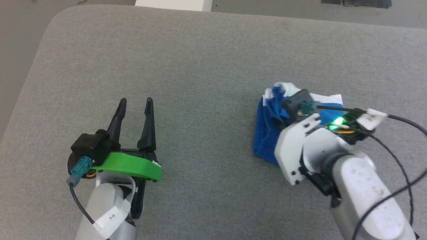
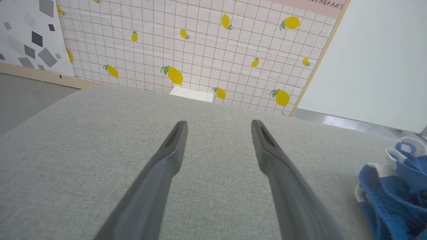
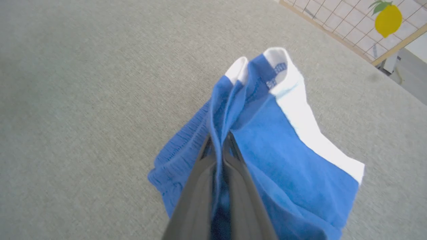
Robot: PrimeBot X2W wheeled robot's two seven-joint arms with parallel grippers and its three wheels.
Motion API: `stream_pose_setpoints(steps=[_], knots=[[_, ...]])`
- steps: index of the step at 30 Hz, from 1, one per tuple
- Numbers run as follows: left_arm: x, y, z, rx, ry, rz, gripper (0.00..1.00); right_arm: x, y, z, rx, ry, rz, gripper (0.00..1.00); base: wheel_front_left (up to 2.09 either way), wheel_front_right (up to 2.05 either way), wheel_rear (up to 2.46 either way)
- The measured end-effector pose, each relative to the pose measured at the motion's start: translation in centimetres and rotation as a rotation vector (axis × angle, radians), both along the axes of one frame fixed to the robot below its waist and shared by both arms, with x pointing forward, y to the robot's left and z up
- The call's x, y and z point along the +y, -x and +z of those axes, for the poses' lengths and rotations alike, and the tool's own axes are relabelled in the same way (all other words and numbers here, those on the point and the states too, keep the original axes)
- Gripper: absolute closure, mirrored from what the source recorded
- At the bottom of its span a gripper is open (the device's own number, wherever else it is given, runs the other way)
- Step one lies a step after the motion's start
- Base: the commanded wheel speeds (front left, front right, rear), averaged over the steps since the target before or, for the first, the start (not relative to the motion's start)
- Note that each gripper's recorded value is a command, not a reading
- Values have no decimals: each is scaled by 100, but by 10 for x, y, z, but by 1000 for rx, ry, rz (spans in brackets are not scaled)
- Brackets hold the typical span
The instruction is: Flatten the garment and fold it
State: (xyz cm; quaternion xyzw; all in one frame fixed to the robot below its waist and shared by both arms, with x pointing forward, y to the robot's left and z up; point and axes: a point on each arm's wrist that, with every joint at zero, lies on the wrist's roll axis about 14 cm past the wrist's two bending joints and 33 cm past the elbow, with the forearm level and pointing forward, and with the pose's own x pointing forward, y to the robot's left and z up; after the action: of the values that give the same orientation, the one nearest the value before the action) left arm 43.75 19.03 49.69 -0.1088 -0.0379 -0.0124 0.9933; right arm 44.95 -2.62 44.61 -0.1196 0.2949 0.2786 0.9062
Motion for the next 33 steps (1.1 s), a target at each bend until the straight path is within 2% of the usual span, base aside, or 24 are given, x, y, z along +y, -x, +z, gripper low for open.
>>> stream_pose_setpoints(steps=[1, 2, 4, 8, 14, 18, 22, 25, 28, 33], knots=[[0, 1, -1, 3, -1, 1, 0, 5, 1, -5, 18, 5, 15, 100, 0, 0, 0], [1, 1, -1, 5, -1, 3, 0, 9, 2, -10, 32, 4, 28, 90, 0, 0, 0], [2, 2, -3, 8, 1, 6, 0, 18, 6, -17, 64, -5, 53, 0, 0, 0, 0], [3, 2, -1, 5, 4, 9, 0, 32, 12, -15, 99, -86, 72, 0, 0, 0, 0], [0, 3, 5, -11, 9, 1, 0, 41, 8, 41, -16, -356, 32, 0, 0, 0, 0], [-7, 2, 8, -21, 14, -15, 0, 9, -2, 81, -145, -525, -93, 0, 0, 0, 0], [-15, -1, 12, -34, 14, -37, 0, -54, -13, 98, -258, -603, -286, 0, 0, 0, 0], [-22, -3, 13, -41, 17, -56, 0, -101, -14, 84, -264, -593, -434, 0, 0, 0, 0], [-28, -5, 13, -42, 20, -72, 0, -133, -10, 54, -200, -563, -551, 0, 0, 0, 0], [-32, -7, 8, -30, 22, -84, 0, -147, 0, -4, -33, -522, -643, 0, 0, 0, 0]])
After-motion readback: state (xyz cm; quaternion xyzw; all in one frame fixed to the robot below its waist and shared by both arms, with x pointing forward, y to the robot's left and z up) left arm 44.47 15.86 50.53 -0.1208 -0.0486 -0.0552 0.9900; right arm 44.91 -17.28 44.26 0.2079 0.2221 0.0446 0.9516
